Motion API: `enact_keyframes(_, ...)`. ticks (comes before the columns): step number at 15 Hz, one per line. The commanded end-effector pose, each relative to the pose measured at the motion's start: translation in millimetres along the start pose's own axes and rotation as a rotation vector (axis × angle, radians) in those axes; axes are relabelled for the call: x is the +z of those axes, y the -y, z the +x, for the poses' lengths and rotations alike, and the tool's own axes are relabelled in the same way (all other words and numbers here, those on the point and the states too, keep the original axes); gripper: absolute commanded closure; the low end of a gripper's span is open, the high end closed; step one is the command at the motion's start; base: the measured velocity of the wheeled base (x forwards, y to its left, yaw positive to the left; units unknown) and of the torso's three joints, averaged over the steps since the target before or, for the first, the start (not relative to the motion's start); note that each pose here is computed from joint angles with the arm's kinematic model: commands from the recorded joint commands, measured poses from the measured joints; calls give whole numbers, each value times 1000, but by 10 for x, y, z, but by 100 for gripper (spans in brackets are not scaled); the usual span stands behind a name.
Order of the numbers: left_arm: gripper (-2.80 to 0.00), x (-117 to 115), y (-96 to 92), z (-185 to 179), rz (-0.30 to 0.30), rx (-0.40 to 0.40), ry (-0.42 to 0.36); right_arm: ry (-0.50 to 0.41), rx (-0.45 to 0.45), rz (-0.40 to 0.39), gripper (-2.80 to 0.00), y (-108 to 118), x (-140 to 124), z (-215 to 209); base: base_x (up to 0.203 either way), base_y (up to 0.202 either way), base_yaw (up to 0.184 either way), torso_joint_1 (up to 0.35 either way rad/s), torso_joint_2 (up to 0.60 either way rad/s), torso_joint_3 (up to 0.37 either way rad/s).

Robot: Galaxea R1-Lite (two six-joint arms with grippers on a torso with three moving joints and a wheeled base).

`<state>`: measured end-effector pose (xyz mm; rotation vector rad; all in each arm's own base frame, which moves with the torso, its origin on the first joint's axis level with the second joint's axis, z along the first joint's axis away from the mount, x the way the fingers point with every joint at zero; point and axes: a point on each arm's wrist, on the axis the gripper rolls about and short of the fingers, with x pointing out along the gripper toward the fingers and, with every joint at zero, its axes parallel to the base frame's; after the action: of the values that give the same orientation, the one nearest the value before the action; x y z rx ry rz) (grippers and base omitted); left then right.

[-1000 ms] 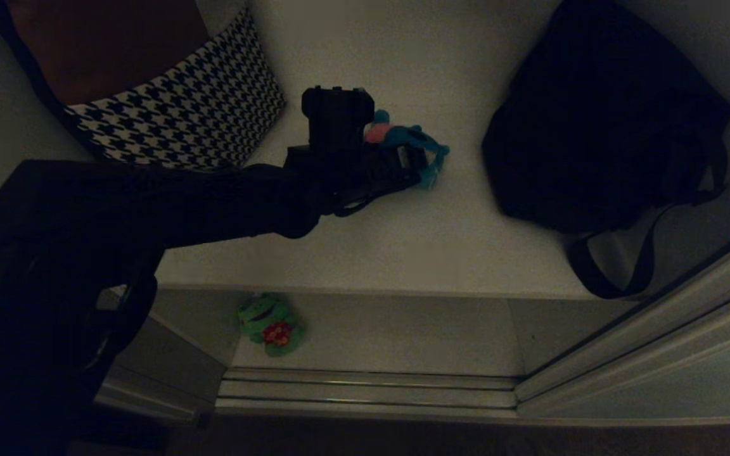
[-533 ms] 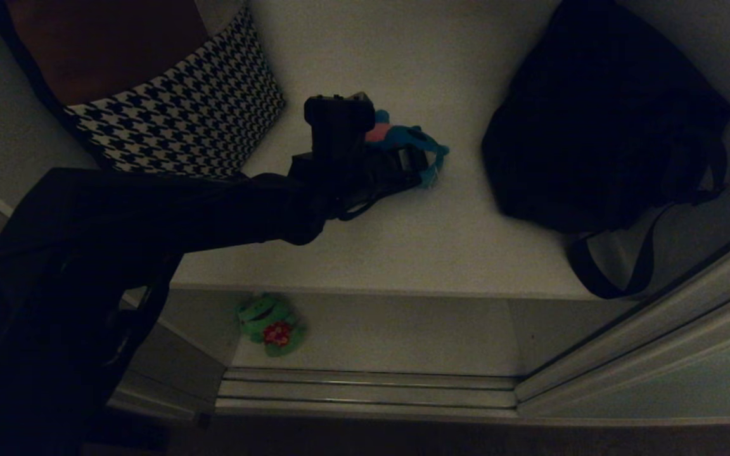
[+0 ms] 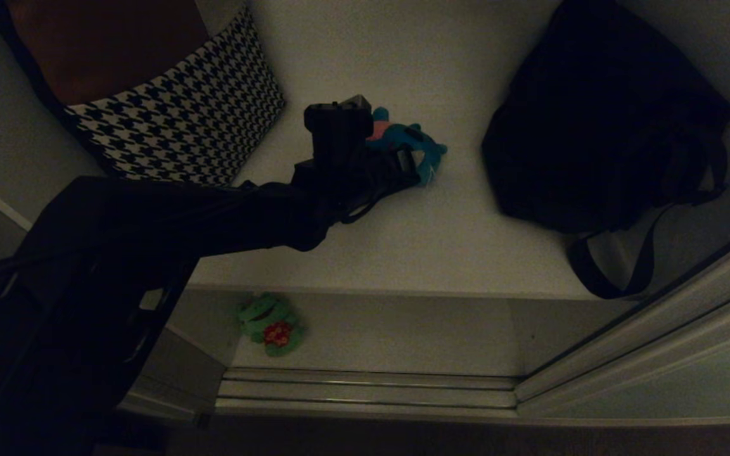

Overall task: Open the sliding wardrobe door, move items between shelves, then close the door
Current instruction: Place the blue doll on the lower shelf

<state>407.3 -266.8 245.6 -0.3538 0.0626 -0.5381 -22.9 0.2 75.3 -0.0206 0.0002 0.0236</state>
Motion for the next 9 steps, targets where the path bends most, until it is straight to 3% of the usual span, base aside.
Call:
enact_keyframes(1,0,-89,-25,45,0,1,-14,0,1,-1,0,0,0,0,0,0,0,0,0,0)
enact_keyframes(5,0,13,11,10,-6,-13,29,0,1,0,0,0,0,0,0,0,0,0,0,0)
enact_keyframes(7,0,231,103,-114,4,-25,66,0,1,-1,0,0,0,0,0,0,0,0,0,0)
enact_keyframes(9,0,423,182,-268,58,-8,58,0,1,-1,0,0,0,0,0,0,0,0,0,0)
